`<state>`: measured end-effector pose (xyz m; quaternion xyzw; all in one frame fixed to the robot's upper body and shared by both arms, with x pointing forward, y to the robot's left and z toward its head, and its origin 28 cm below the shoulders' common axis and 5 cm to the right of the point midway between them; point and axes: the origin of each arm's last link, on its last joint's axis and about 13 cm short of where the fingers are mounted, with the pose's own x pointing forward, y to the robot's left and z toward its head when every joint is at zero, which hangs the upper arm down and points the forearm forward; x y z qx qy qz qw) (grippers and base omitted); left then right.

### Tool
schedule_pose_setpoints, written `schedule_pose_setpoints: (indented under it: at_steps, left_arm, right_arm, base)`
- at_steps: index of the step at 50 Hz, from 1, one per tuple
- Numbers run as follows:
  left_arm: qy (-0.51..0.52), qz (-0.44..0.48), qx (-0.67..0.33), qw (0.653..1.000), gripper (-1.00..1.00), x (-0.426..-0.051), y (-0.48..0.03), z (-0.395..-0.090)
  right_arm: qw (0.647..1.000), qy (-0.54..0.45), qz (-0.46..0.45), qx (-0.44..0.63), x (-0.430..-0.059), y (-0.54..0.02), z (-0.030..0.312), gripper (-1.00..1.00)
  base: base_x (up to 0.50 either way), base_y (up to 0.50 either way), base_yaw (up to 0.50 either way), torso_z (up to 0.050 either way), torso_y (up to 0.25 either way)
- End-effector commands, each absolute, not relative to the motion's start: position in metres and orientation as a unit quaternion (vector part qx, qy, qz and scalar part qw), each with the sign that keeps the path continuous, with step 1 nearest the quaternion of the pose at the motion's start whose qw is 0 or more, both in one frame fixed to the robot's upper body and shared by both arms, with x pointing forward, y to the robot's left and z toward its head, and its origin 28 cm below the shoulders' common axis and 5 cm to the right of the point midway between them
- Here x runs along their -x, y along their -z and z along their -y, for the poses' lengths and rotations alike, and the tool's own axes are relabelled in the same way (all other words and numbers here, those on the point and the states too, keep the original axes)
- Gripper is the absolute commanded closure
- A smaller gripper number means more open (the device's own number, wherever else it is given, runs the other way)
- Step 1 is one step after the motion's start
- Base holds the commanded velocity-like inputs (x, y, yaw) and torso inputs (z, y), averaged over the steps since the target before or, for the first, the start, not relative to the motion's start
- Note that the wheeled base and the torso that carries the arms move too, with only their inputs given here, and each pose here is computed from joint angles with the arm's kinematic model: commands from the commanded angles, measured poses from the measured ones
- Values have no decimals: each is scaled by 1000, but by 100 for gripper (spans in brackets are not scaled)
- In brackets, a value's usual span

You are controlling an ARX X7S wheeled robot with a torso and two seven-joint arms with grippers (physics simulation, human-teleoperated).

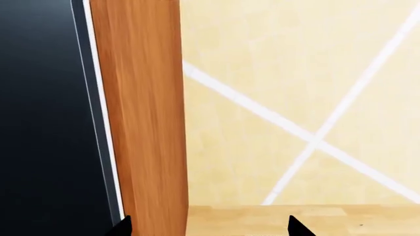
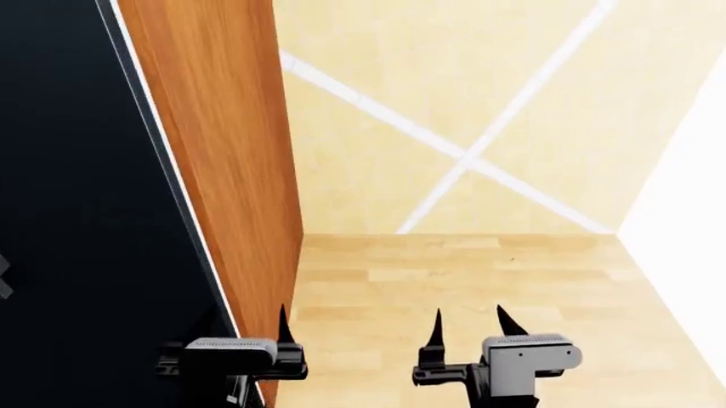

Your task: Open the fridge door

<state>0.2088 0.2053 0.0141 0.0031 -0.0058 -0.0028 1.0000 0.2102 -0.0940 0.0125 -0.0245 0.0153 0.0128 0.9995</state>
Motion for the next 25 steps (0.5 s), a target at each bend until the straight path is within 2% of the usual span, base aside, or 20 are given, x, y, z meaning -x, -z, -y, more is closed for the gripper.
schedule_pose_setpoints:
  at_steps: [1,10,17,25]
  left_arm:
    - [18,-7,-6,1000,-100,-196,-15,-206]
    - [18,-19,-19,999,-100,-149,-15,-212]
    - [0,-30,-22,999,-100,-121,-19,-219]
    - [1,-31,-25,999,-100,-116,-16,-217]
  right_arm:
    - [1000,-23,-3,9,-195,-16,92,-100]
    - [999,-18,-31,11,-151,-16,88,-100]
    - [998,10,-57,7,-102,-11,86,-100]
    - [998,6,-62,7,-98,-9,85,-100]
  base:
    - [0,0,0,0,0]
    - [0,0,0,0,0]
    - [12,0,0,0,0]
    - [497,0,0,0,0]
